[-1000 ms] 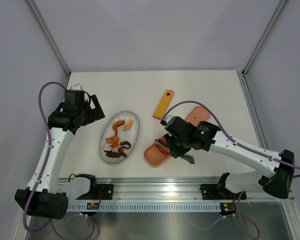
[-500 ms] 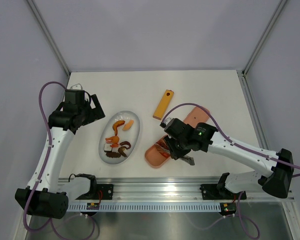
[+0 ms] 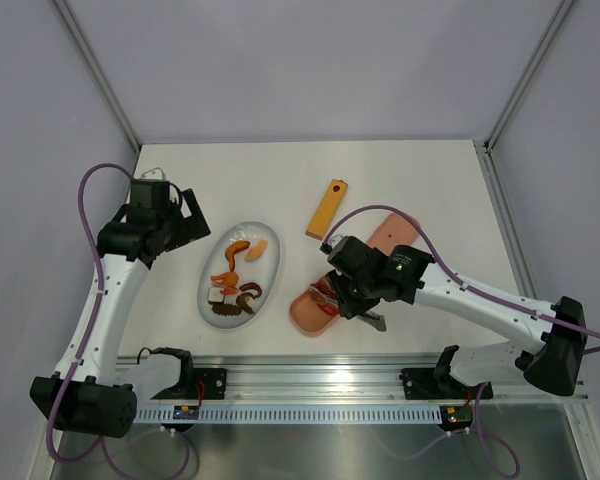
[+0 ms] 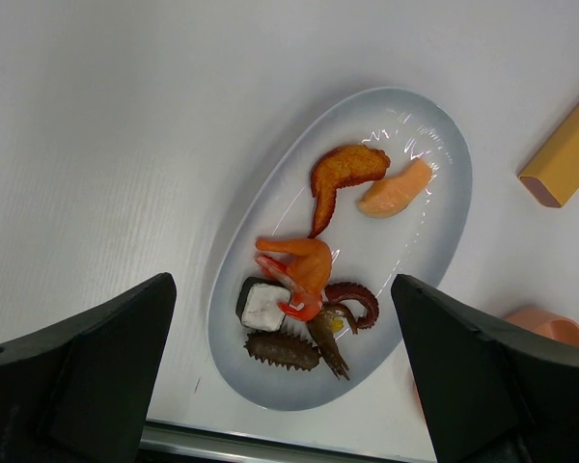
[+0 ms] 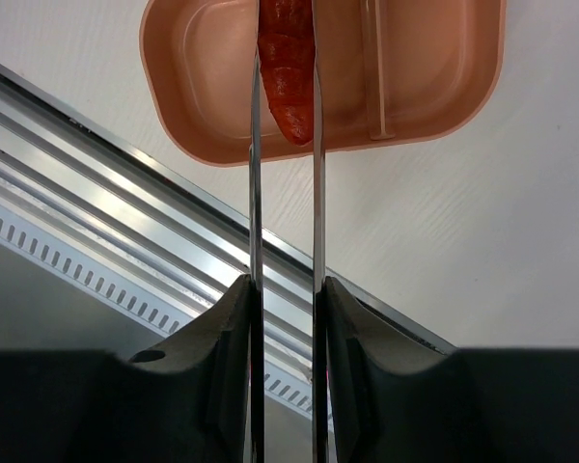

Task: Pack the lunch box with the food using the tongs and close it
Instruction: Place the fake food in the packing box, then adjust the fake food in the packing box, then pick up the fake food from the plate.

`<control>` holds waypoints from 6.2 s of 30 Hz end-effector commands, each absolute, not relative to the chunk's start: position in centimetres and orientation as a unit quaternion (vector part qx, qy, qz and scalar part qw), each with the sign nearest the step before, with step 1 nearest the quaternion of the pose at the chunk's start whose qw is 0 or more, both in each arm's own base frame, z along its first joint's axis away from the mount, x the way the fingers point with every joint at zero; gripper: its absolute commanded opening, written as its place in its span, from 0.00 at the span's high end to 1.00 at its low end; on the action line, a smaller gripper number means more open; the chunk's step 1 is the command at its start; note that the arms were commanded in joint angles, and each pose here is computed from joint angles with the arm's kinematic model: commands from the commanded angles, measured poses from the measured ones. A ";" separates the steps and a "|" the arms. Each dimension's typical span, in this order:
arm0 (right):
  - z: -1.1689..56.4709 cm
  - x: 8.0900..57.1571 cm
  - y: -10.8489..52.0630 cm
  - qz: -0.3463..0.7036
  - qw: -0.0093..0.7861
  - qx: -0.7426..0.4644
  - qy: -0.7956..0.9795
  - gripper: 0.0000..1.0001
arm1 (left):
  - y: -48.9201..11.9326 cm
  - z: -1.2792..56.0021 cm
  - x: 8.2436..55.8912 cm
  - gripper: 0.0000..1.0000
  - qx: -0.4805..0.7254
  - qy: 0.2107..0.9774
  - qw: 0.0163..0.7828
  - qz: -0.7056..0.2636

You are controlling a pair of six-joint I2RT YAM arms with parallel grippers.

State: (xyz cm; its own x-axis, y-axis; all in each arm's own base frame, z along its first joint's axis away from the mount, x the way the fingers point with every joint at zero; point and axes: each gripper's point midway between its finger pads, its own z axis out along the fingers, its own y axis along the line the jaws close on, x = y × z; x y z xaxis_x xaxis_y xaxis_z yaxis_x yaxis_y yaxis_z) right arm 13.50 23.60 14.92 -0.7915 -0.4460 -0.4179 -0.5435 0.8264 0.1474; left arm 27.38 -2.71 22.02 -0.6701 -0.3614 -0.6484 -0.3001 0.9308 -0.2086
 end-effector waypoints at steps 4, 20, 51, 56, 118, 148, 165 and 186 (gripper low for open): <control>16.4 13.9 24.7 0.148 0.196 -0.204 0.948 0.74 | -3.0 22.2 27.9 0.01 -0.183 0.907 0.375 -0.054; 18.3 14.1 24.7 0.166 0.211 -0.114 0.956 0.73 | -2.9 21.9 27.8 0.01 -0.182 0.908 0.375 -0.053; 17.9 12.9 26.4 0.249 0.161 0.099 0.950 0.70 | -2.9 20.9 27.0 0.01 -0.176 0.909 0.373 -0.053; 17.7 12.8 26.4 0.247 0.159 0.101 0.951 0.69 | -2.9 20.5 27.0 0.01 -0.176 0.911 0.370 -0.054; 19.3 27.0 40.0 0.369 0.190 -0.041 0.909 0.51 | -2.4 20.8 26.6 0.01 -0.176 0.913 0.366 -0.040; 12.4 26.8 38.1 0.331 0.161 0.069 0.927 0.52 | -2.6 20.1 26.8 0.01 -0.173 0.916 0.360 -0.040; 12.0 26.1 39.1 0.305 0.136 -0.046 0.941 0.48 | -2.5 19.9 26.8 0.01 -0.175 0.917 0.357 -0.039; 11.3 24.2 41.0 0.313 0.107 -0.100 0.938 0.60 | -2.4 19.9 26.6 0.01 -0.174 0.917 0.357 -0.035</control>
